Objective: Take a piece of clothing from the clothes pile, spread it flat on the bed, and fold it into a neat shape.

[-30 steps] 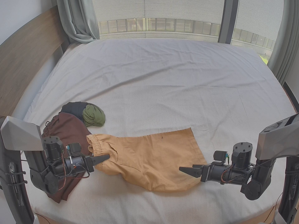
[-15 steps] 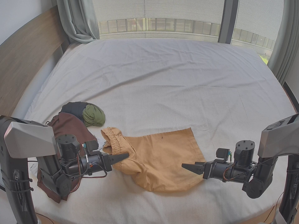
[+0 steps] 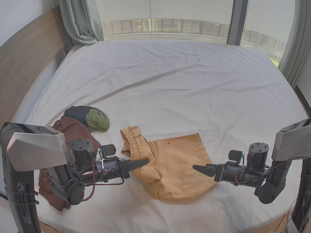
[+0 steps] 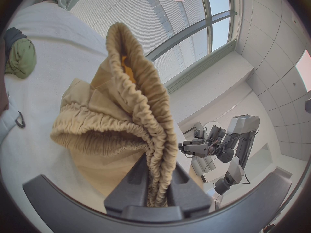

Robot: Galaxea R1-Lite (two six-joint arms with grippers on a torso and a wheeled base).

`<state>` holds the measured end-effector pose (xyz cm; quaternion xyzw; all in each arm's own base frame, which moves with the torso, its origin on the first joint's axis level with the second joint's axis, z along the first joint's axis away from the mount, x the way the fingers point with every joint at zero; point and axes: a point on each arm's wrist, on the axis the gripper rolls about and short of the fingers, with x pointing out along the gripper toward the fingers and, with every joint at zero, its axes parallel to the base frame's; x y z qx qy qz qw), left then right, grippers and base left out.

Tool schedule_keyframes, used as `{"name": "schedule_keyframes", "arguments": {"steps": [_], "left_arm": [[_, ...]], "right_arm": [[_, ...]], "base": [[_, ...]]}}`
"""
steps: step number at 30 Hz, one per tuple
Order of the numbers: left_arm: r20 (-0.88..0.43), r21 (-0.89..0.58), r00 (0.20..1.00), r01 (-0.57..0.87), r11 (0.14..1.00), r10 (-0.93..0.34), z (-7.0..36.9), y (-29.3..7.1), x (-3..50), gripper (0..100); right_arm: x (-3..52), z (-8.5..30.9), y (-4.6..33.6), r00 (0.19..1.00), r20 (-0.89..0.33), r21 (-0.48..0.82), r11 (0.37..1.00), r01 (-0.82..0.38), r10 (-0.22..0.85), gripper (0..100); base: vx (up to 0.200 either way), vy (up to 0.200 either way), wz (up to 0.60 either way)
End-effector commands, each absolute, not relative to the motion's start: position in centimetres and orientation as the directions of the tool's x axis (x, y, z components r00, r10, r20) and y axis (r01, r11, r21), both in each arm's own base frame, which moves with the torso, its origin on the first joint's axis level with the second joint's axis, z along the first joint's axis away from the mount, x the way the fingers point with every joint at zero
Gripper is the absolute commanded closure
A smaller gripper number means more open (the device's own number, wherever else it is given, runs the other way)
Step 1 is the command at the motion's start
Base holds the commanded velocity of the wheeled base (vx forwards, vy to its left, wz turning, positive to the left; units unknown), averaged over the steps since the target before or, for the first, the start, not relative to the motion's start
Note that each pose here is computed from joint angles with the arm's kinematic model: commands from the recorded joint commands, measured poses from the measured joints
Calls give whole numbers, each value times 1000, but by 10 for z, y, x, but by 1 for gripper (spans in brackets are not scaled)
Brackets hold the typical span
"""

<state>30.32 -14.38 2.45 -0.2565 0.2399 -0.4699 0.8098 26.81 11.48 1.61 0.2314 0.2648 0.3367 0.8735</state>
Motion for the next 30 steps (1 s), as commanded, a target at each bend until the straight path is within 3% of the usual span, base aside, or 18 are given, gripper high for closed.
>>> {"name": "schedule_keyframes", "arguments": {"steps": [1, 14, 30], "left_arm": [[-130, -647, 420, 650, 398, -898, 25, -156, 306, 100], [-104, -692, 367, 641, 332, -925, 10, -190, 320, 100], [-98, -739, 292, 619, 266, -951, -11, -226, 322, 100]], "right_arm": [[271, 17, 109, 650, -300, 581, 674, -456, 698, 0], [287, 17, 83, 722, -290, 539, 730, -420, 629, 0], [295, 19, 73, 750, -270, 536, 741, -404, 604, 0]], "base": [[0, 0, 0], [0, 0, 0], [0, 0, 0]]}}
